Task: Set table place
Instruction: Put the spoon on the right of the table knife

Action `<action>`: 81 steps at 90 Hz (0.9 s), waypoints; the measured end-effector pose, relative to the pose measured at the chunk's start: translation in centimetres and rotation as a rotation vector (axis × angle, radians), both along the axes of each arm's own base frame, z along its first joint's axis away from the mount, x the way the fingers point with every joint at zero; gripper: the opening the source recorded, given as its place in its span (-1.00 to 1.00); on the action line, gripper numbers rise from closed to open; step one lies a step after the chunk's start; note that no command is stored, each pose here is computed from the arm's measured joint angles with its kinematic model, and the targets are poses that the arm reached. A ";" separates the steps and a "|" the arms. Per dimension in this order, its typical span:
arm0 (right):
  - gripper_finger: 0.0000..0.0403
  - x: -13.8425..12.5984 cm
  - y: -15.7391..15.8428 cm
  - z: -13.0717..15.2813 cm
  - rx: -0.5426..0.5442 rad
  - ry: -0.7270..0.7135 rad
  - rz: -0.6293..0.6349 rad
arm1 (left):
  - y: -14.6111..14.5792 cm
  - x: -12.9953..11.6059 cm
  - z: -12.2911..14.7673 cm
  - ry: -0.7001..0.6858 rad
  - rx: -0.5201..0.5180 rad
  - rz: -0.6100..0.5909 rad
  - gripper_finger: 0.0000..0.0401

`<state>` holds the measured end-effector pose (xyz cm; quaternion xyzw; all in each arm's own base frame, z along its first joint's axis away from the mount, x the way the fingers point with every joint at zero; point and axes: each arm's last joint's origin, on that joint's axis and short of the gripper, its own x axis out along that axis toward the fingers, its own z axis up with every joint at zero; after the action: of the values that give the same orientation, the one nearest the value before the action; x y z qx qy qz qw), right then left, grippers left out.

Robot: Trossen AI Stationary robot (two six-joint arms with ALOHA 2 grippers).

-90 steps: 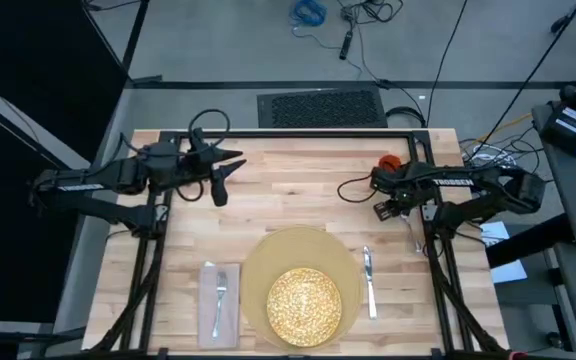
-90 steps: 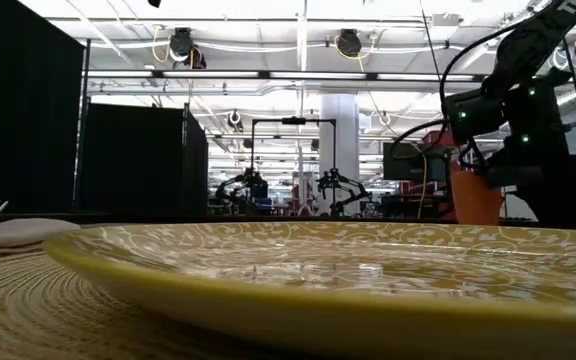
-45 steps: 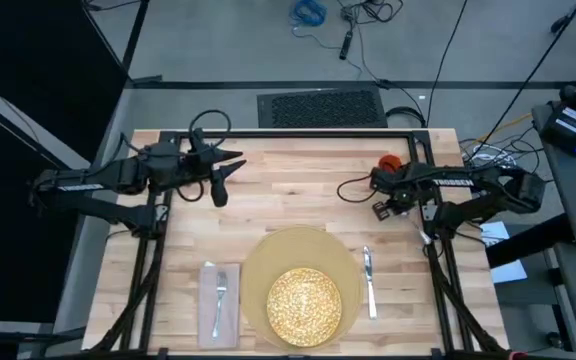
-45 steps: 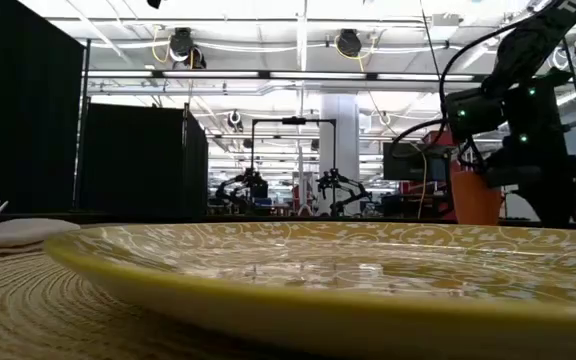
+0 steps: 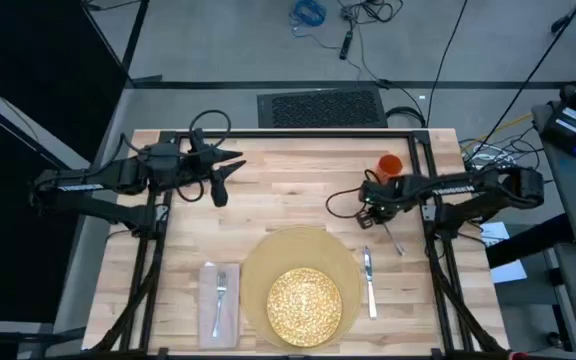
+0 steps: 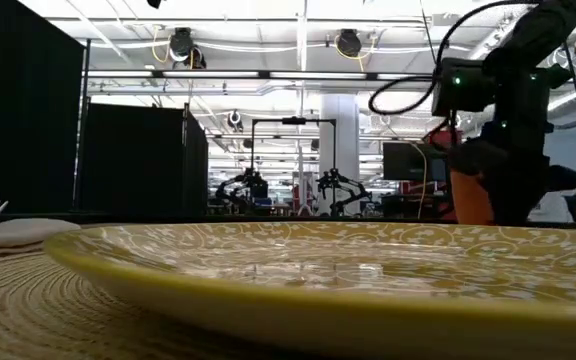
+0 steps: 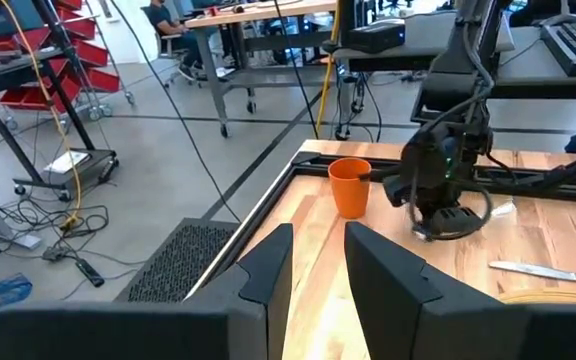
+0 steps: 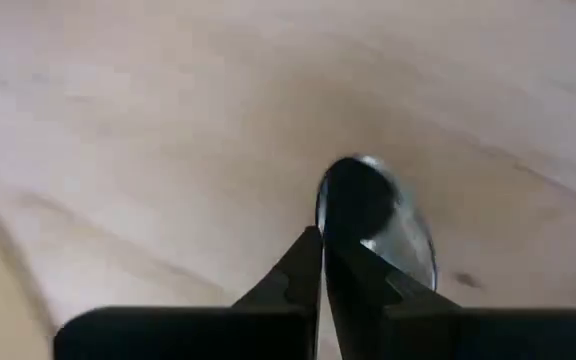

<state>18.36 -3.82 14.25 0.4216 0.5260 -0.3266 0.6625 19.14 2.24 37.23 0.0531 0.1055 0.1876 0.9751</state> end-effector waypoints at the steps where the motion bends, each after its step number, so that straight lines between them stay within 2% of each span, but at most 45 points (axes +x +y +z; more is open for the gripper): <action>1: -1.00 0.1 0.1 0.0 -0.001 -0.007 0.004 | 0.0 0.0 0.0 0.000 0.000 0.000 -0.60; 33: -0.98 2.8 1.1 3.4 -0.040 -0.124 0.123 | 0.0 0.0 0.0 0.000 0.000 0.000 -0.60; 41: -0.95 2.9 1.7 4.2 -0.034 -0.094 0.150 | 0.0 0.0 0.0 0.004 -0.001 0.000 -0.60; 50: -0.89 2.2 2.7 4.6 -0.016 0.004 0.194 | 0.0 0.0 -0.1 0.016 -0.002 0.000 -0.60; 61: -0.76 1.4 3.5 4.4 -0.007 0.101 0.224 | 0.0 0.0 -0.2 0.019 -0.001 0.000 -0.60; 81: -0.38 1.3 4.4 4.4 -0.024 0.107 0.243 | 0.0 0.0 -0.2 0.018 -0.002 -0.001 -0.60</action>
<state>19.68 0.59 18.67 0.3287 0.6038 -0.2726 0.6731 19.11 2.23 37.06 0.0540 0.1145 0.1867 0.9742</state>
